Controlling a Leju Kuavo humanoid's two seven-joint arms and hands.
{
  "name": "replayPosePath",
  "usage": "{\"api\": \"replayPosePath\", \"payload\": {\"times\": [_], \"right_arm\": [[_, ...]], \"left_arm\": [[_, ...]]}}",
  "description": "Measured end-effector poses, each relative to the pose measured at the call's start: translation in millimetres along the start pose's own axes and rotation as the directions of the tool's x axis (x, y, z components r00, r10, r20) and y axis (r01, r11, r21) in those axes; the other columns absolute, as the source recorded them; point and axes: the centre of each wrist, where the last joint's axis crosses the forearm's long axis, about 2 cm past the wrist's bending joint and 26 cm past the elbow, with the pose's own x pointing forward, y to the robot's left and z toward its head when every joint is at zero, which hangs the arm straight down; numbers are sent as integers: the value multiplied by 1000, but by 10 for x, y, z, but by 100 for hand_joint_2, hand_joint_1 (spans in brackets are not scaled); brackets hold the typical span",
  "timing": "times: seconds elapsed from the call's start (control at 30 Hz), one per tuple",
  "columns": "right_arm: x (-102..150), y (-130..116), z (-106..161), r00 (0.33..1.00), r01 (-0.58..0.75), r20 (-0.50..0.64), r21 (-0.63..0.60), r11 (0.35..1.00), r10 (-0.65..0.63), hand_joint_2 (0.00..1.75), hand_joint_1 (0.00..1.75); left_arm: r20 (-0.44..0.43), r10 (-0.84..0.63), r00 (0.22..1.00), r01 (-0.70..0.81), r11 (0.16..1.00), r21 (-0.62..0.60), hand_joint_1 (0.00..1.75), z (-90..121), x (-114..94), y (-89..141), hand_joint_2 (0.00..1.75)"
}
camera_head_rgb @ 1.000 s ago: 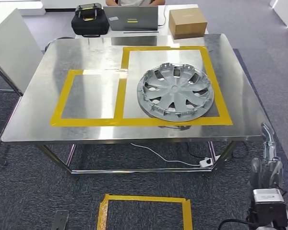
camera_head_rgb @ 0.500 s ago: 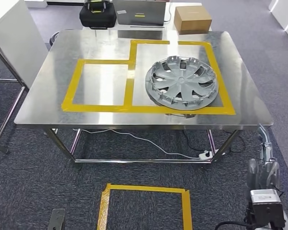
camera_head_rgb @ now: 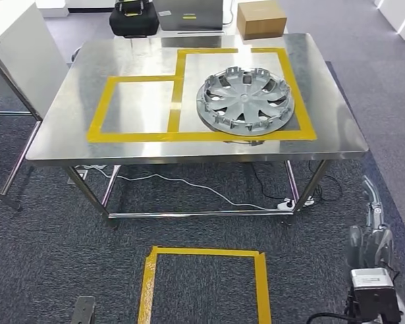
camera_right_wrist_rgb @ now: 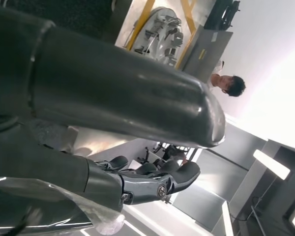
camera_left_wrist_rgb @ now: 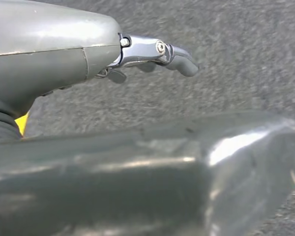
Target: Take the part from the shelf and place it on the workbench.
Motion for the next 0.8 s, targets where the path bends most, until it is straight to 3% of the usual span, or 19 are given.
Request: {"api": "replayPosePath", "payload": {"times": [0.8], "right_arm": [[21,40,-78,1000,12,23,-4,1000,-11,0,0]], "left_arm": [[0,12,1000,-12,1000,5,0,-12,35,-6,0]]}}
